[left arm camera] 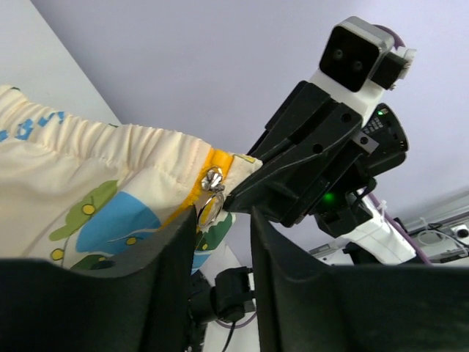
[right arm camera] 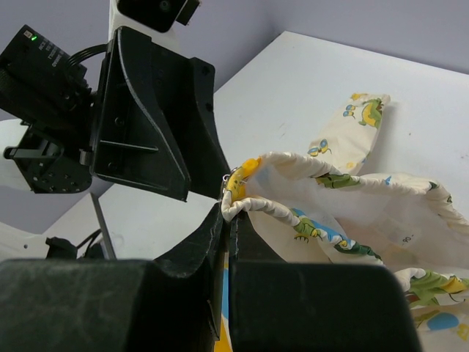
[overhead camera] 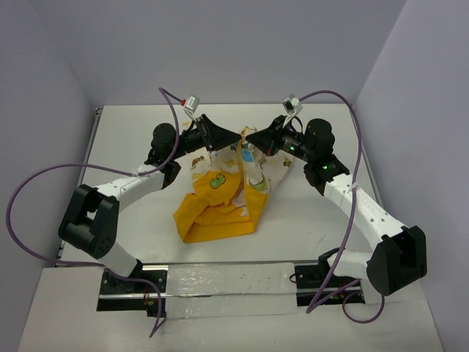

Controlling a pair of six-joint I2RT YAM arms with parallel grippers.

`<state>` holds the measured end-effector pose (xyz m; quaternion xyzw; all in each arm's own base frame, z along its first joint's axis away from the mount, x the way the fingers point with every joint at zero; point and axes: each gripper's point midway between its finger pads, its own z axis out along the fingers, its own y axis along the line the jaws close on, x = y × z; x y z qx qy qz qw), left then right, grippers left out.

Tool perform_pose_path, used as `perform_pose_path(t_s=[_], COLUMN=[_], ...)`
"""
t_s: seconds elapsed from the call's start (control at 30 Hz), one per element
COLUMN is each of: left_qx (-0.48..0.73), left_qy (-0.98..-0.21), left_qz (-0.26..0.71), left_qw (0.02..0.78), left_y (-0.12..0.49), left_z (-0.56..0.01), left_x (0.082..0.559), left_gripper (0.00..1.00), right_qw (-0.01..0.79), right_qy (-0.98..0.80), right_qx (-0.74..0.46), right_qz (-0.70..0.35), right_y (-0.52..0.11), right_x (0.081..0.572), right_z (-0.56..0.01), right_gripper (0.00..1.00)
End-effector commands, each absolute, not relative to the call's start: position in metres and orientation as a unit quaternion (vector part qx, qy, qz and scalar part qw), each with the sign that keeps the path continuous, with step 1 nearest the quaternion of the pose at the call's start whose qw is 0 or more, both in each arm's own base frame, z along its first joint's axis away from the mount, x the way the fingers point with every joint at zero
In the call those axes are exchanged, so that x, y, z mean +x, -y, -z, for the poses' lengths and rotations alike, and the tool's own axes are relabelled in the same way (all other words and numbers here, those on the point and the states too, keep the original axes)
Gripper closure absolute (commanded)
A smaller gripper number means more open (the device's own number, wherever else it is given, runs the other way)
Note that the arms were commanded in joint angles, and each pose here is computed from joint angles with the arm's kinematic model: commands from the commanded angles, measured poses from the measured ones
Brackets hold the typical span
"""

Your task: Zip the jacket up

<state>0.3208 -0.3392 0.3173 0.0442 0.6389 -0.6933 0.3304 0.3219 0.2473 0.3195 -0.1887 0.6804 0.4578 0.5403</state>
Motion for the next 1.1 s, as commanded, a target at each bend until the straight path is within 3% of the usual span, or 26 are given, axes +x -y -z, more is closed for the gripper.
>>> perform_pose_path(t_s=[0.0,0.07,0.2,1.07], left_qx=[0.083,0.082,0.077,0.057], left_qy=[-0.592,-0.591,-0.594,-0.609], left_qz=[0.720,0.720,0.720,0.722], left_qw=[0.353,0.353,0.351,0.324], left_y=[0.340,0.340,0.340,0.326], left_z=[-0.353,-0.354,-0.353,-0.323], left_x=[0.309,0.309,0.310,0.296], left_gripper=[0.63,0.79,0.99,1.00], right_qw=[0.580,0.580,0.580,0.611], right_qy=[-0.637,-0.638,-0.637,-0.639], right_qx=[-0.210,-0.210,-0.211,-0.201], right_qz=[-0.461,-0.462,-0.463,-0.422], right_y=[-0.248,-0.248,-0.249,-0.239], right_x=[0.315,0.315,0.314,0.328], right_z=[-0.352,-0.352,-0.352,-0.354], right_gripper=[1.00,1.00,1.00,1.00])
